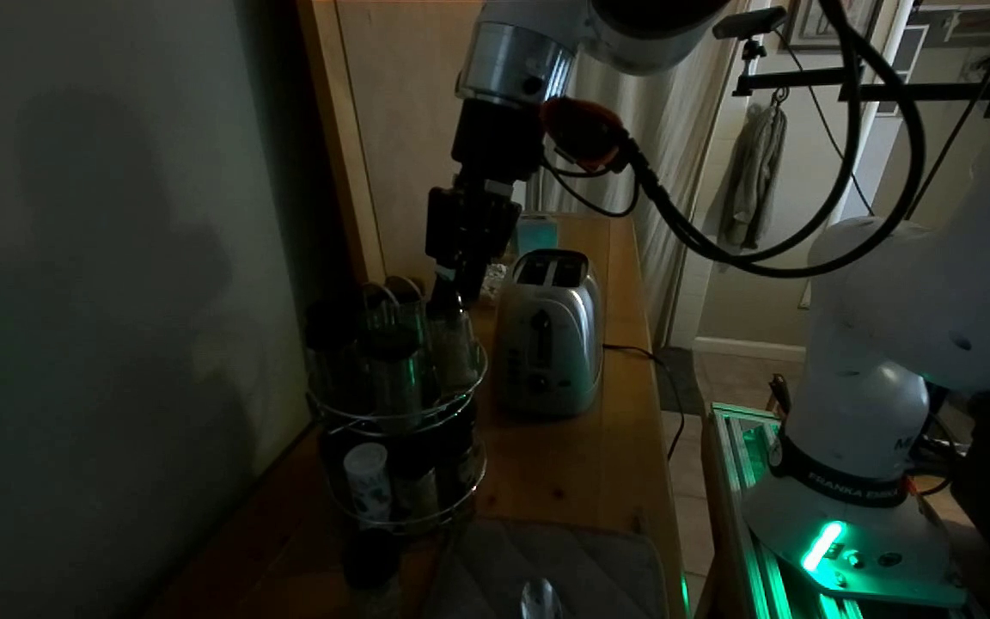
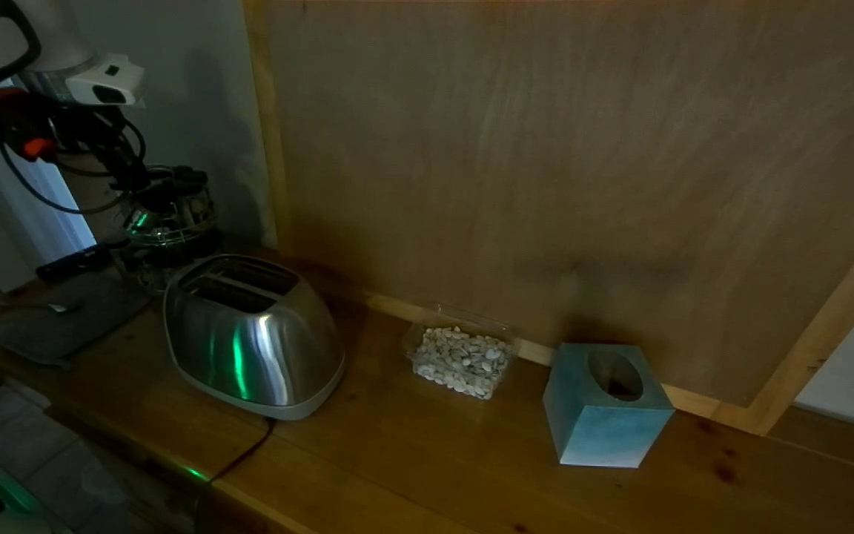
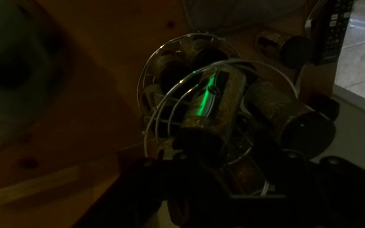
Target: Straighten the tilted bottle on the rack
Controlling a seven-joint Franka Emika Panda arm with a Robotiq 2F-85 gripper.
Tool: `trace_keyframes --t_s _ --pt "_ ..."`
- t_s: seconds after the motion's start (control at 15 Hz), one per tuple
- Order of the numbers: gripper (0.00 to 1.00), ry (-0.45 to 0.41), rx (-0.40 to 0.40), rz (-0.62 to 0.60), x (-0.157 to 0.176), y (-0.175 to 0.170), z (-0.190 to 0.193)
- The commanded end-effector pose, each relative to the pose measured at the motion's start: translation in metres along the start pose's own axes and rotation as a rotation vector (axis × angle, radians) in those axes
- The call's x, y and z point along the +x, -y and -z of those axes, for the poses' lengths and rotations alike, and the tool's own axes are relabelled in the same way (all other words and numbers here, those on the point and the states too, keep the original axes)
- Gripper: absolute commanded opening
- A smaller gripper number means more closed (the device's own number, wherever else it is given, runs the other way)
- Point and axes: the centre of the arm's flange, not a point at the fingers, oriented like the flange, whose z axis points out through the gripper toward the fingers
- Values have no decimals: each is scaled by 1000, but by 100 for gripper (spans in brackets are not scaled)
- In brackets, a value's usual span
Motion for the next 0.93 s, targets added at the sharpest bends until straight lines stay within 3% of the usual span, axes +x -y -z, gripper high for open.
trace_keyframes --t_s 0.0,0.87 --pt "27 16 17 34 -8 -6 -2" --pt "27 87 115 183 -23 17 -1"
